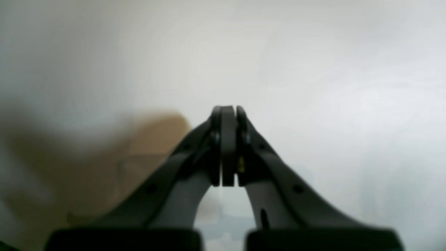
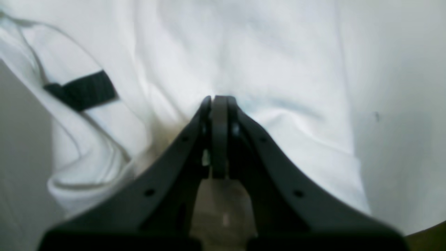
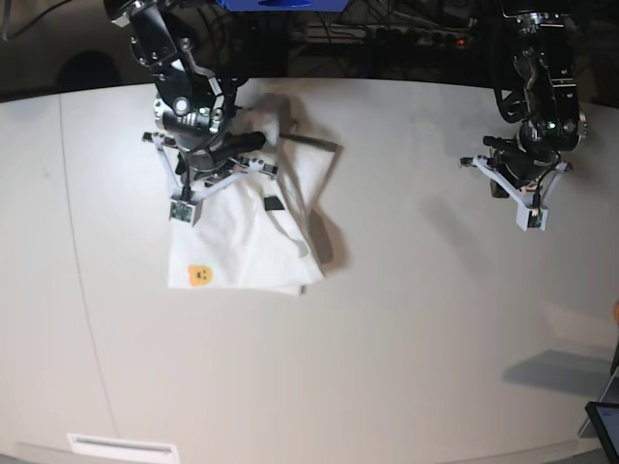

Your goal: Fold the T-shirt properly

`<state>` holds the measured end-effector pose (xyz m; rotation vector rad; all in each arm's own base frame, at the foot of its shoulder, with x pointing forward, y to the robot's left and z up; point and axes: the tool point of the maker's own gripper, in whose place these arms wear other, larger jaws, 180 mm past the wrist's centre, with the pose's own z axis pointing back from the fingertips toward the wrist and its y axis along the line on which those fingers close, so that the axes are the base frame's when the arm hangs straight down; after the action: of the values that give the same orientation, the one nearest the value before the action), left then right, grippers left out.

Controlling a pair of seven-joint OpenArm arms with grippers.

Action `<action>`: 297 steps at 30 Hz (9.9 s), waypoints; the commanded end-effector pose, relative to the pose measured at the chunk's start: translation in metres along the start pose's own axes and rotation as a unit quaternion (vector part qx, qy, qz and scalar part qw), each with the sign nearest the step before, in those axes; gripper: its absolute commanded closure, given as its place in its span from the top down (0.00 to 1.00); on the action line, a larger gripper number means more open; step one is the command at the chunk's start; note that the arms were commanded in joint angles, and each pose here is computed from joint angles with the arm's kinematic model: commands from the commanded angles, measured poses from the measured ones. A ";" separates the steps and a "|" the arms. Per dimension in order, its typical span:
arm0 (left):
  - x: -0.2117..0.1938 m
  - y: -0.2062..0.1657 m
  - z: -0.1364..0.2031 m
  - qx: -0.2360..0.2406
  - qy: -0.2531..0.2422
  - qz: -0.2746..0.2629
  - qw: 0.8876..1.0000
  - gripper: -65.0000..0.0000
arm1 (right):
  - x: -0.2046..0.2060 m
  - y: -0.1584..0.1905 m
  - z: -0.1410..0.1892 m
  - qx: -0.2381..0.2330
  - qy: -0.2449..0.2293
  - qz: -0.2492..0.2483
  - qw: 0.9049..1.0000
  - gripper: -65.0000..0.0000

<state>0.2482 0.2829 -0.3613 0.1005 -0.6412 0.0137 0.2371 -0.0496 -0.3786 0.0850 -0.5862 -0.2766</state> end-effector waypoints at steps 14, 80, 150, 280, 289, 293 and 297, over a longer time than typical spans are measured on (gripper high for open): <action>0.010 0.007 0.004 0.009 -0.016 -0.009 1.000 0.00 | -0.045 0.063 0.025 0.085 0.021 0.060 0.994 0.00; 0.023 -0.031 0.018 -0.057 -0.075 -0.084 0.992 0.00 | 0.073 0.116 -0.012 0.071 -0.082 0.164 0.981 0.00; -0.015 -0.215 -0.016 -0.298 -0.075 -0.323 0.895 0.00 | -0.049 -0.054 0.010 -0.046 0.002 0.059 0.997 0.00; 0.150 -0.313 -0.079 -0.344 -0.108 -0.318 0.877 0.00 | 0.017 -0.057 -0.018 -0.061 -0.069 0.074 0.993 0.00; 0.201 -0.247 -0.053 -0.246 -0.165 -0.364 0.883 0.00 | 0.046 -0.066 0.002 -0.062 -0.111 0.042 0.991 0.00; 0.209 -0.218 -0.022 -0.201 -0.200 -0.382 0.880 0.00 | 0.050 -0.061 0.008 -0.053 -0.117 0.041 0.991 0.00; 0.192 -0.162 0.004 -0.131 -0.213 -0.361 0.898 0.00 | 0.059 -0.067 0.012 -0.055 -0.153 0.070 0.984 0.00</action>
<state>0.3968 0.1153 -0.2791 0.0549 -0.9468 -0.8342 0.2532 -0.1283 -0.3609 -0.1036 -0.8197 -0.1835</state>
